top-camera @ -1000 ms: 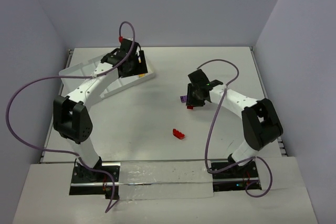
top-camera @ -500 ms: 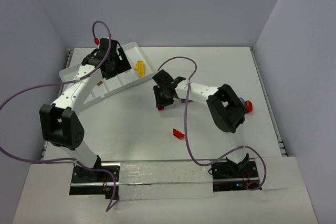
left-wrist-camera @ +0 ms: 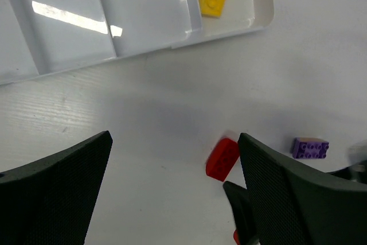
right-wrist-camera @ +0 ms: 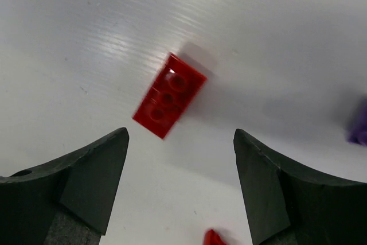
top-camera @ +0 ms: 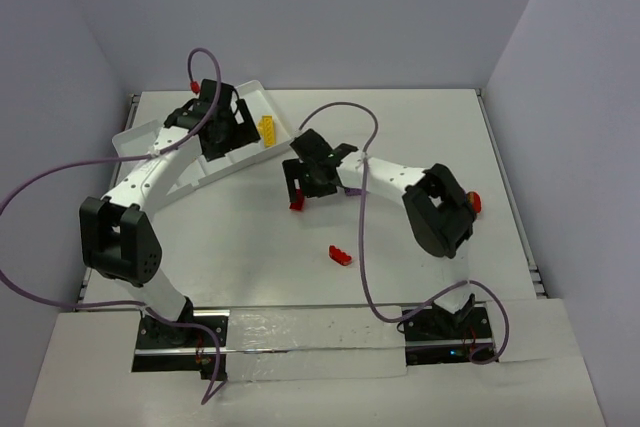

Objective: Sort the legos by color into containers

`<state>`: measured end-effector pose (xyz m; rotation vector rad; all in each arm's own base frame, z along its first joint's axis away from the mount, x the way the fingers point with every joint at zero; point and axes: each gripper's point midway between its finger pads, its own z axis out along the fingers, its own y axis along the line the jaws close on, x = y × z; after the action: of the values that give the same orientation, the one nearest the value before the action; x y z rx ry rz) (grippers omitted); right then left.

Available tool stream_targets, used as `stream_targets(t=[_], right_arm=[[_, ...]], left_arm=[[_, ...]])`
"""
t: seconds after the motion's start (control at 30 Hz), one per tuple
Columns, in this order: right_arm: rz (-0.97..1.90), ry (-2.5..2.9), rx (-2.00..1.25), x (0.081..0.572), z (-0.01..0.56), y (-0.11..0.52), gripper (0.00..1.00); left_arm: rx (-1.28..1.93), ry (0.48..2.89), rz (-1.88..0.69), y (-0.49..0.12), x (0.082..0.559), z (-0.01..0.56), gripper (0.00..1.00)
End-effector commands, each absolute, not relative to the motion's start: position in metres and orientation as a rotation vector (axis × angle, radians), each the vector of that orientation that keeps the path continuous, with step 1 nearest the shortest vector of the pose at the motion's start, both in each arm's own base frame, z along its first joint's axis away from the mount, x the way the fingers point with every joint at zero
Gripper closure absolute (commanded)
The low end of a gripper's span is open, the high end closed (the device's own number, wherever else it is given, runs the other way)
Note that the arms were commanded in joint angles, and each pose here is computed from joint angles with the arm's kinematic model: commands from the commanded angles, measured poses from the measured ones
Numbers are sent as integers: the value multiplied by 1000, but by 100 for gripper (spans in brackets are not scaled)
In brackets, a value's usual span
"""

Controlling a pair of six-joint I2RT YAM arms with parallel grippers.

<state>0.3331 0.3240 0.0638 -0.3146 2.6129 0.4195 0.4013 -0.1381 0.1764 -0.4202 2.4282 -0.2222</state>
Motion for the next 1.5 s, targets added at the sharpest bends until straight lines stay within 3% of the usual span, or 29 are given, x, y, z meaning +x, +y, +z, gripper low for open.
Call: stream_targets(t=[0.0,0.2,0.37,0.8,1.03,1.07,1.1,1.13,1.2,1.23,1.47], right_arm=[[432,2454,-87,357,125,262,19],[333,2377,218,364,153,149,19],[271,2316,334,359,173,101,19],[322,2286,331,357,192,102,19],[322,2296,327,357,189,102,19],[322,2297,331,357,189,102,19],[323,2294,331,357,190,102,18],[324,2293,331,357,191,102,18],[328,2291,327,357,192,103,18],[334,2290,325,357,193,104,18],[387,2297,299,351,193,111,18]], left_arm=[[-265,2475,-218,-182,385,165,2],[143,2602,-197,-230,367,118,4],[285,2638,-161,-251,359,96,4],[350,2706,-84,-281,341,41,15],[296,2699,-7,-276,345,29,47],[289,2687,7,-275,347,32,55],[274,2668,37,-271,351,39,70],[261,2663,45,-269,353,41,74],[140,2634,70,-246,368,56,94],[67,2626,53,-232,373,64,99],[-461,2458,-58,-101,408,133,100]])
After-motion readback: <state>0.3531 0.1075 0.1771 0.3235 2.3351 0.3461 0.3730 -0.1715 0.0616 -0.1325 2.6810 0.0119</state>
